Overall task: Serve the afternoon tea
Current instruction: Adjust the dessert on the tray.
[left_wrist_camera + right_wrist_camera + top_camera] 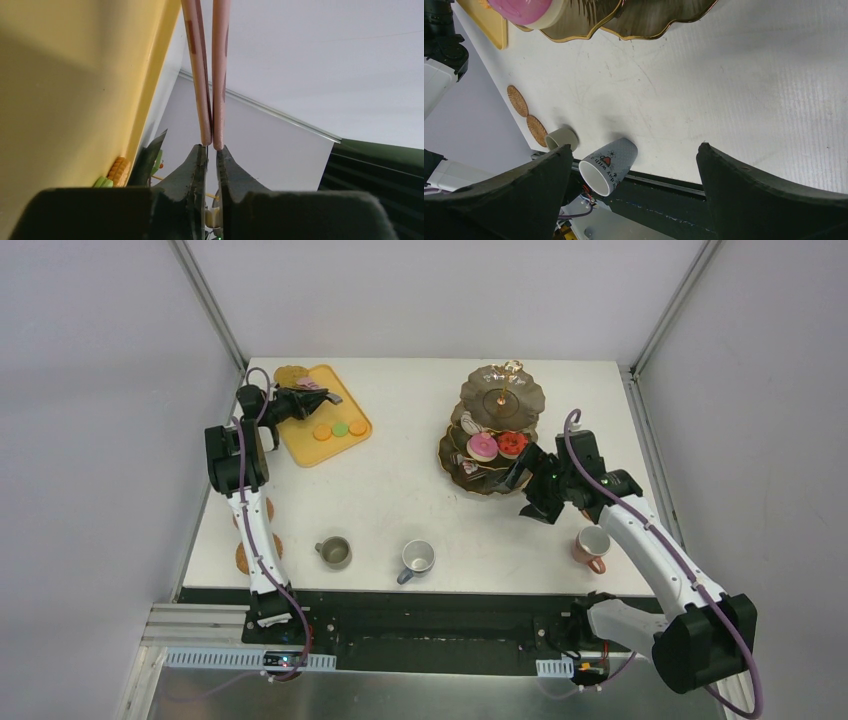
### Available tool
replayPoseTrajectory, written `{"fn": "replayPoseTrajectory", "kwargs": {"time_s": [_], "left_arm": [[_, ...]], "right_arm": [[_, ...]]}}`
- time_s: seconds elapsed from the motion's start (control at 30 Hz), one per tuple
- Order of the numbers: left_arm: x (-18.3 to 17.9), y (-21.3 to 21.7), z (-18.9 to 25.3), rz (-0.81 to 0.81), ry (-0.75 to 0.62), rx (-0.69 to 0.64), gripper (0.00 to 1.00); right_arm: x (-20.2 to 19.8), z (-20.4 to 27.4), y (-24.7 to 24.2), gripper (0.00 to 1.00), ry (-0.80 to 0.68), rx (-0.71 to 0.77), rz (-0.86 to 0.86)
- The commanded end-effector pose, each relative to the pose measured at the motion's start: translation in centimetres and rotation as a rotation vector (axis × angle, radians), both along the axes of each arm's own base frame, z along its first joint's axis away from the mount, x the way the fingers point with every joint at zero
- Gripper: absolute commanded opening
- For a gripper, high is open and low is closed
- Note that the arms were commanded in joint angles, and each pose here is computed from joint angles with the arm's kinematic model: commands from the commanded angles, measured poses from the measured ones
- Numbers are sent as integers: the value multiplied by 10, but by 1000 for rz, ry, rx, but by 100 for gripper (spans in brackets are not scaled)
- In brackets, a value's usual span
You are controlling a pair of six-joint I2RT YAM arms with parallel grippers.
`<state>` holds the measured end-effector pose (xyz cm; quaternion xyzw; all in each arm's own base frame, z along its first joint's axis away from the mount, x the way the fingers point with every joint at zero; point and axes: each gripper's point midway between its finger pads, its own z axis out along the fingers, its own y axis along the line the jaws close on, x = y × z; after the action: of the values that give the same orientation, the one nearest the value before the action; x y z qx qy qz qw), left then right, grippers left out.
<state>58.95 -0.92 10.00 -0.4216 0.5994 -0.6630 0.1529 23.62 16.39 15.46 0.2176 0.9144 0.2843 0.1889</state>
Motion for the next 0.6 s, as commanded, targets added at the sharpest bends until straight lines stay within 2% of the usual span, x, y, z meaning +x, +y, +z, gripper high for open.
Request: {"fn": "replayPoseTrajectory", "kwargs": {"time_s": [0.0, 0.33, 0.57], "left_arm": [[-2, 2, 16, 25, -33, -14, 2], [-30, -10, 66, 22, -120, 4, 0], [-58, -21, 83, 6, -133, 30, 0]], "right_arm": [[11, 14, -1, 99, -47, 12, -14], [10, 13, -1, 99, -49, 25, 8], [3, 20, -2, 99, -74, 37, 25]]}}
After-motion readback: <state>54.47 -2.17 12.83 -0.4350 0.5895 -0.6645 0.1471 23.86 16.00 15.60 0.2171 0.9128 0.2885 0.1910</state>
